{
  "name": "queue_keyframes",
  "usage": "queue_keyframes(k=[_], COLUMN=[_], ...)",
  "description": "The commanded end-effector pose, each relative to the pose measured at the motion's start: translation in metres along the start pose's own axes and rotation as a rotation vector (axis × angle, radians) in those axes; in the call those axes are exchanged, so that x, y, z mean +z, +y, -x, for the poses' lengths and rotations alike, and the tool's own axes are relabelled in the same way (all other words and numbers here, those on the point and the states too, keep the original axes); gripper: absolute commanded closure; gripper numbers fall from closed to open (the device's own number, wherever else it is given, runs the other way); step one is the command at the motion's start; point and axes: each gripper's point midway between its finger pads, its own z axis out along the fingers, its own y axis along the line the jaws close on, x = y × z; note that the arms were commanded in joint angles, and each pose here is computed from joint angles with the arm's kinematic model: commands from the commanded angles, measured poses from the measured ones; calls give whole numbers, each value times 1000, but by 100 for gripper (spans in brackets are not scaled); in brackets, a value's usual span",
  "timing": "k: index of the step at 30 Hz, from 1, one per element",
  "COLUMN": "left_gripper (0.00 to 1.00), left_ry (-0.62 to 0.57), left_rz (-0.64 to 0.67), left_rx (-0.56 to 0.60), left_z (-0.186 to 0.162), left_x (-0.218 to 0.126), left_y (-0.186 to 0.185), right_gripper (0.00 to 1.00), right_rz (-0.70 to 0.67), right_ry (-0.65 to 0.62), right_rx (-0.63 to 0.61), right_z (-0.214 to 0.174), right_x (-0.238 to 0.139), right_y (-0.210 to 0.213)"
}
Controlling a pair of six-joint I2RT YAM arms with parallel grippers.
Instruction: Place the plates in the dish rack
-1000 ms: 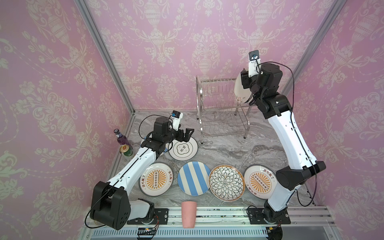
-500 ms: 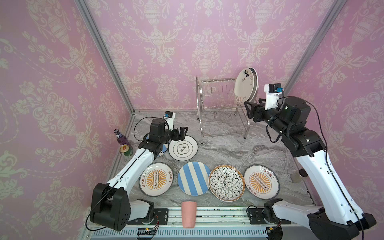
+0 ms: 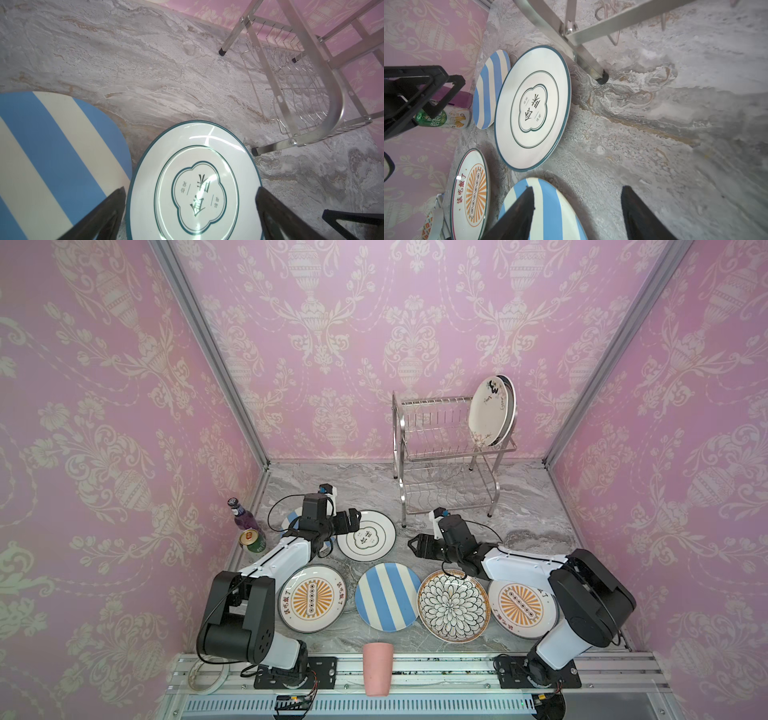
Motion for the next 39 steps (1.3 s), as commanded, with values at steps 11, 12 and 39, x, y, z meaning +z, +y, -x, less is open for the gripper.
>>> queue_keyframes(k=[11,12,39], left_gripper=[1,1,1], left_ry=[101,117,235], left_rz=[74,75,93], left_rx=[-115,-123,-147], left_z=[-52,-58,-97], left_x=[31,35,64], left_y=[39,42,66], right_gripper=[31,31,35], right_rz=[114,139,176], right_ry=[20,22,129], right_rx=[160,180,241], right_z=[-39,-41,-71], right_x=[102,109,185], right_y=[41,45,61])
